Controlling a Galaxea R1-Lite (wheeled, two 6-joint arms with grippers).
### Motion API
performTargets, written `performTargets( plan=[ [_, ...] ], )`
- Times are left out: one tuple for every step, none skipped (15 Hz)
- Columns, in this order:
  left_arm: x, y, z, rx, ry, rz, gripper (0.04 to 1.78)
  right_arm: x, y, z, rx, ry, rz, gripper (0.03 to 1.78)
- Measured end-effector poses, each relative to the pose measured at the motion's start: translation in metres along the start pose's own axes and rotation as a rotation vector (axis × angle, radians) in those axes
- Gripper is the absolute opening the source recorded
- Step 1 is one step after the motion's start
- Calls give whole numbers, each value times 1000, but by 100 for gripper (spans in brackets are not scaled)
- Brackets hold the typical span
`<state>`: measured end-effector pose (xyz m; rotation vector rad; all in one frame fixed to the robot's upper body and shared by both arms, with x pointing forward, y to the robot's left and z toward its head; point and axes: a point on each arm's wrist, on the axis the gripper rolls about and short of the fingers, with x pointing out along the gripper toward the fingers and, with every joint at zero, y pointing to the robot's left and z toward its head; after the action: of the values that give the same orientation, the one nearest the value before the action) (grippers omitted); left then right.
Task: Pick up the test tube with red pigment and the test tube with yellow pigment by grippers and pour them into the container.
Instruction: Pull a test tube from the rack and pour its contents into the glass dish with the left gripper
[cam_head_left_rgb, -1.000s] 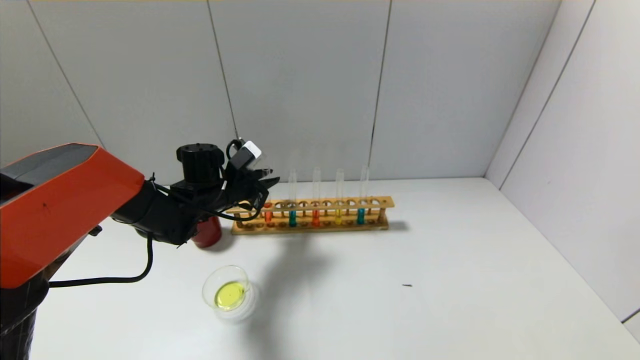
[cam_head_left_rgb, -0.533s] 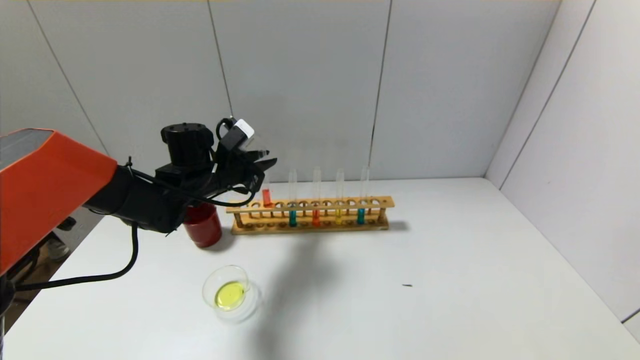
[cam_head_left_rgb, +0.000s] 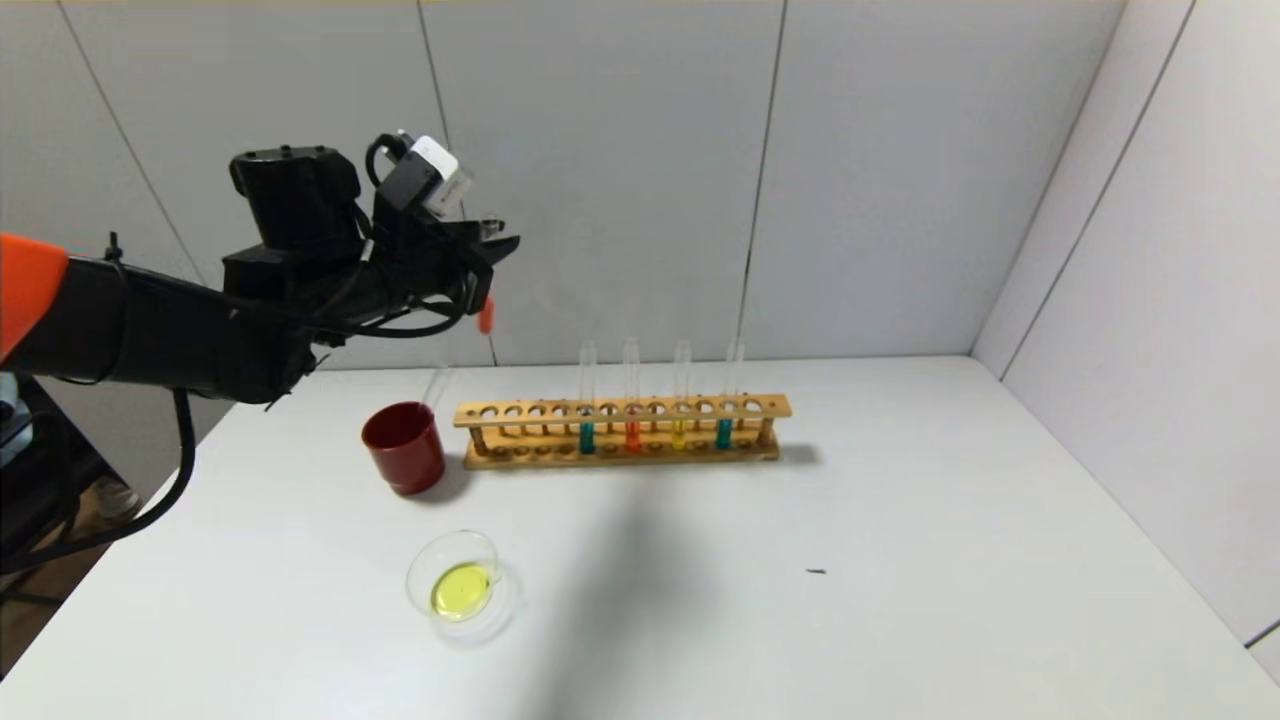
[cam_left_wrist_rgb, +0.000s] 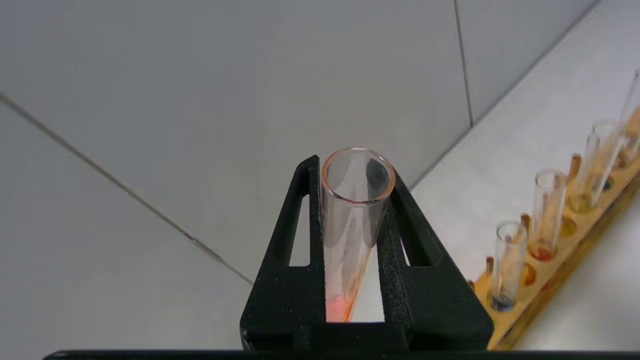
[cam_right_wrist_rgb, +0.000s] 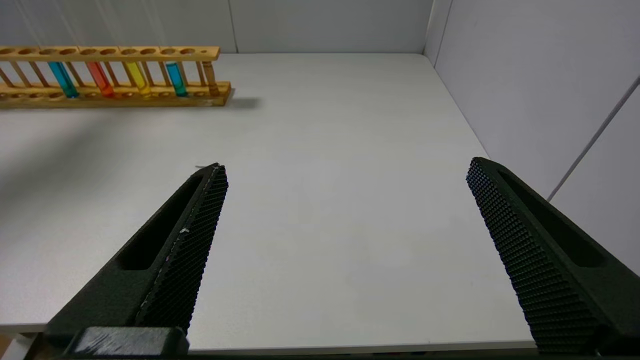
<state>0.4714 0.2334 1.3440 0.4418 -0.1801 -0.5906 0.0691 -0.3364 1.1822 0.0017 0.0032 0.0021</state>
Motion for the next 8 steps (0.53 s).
performTargets(
  plan=[
    [-2, 0, 6, 4, -14, 0, 34, 0, 0, 0, 0, 0, 0, 175],
    [-5, 1, 11, 7, -24, 3, 34, 0, 0, 0, 0, 0, 0, 175],
    [-8, 3, 16, 7, -26, 8, 34, 0, 0, 0, 0, 0, 0, 175],
    [-11, 5, 20, 6, -28, 9, 34, 0, 0, 0, 0, 0, 0, 175],
    [-15, 5, 25, 6, -31, 7, 34, 0, 0, 0, 0, 0, 0, 175],
    [-20, 4, 29, 3, -27, 1, 34, 0, 0, 0, 0, 0, 0, 175],
    [-26, 2, 31, -6, -12, -12, 34, 0, 0, 0, 0, 0, 1, 175],
    [-35, 1, 31, -16, 15, -27, 34, 0, 0, 0, 0, 0, 0, 175]
  ],
)
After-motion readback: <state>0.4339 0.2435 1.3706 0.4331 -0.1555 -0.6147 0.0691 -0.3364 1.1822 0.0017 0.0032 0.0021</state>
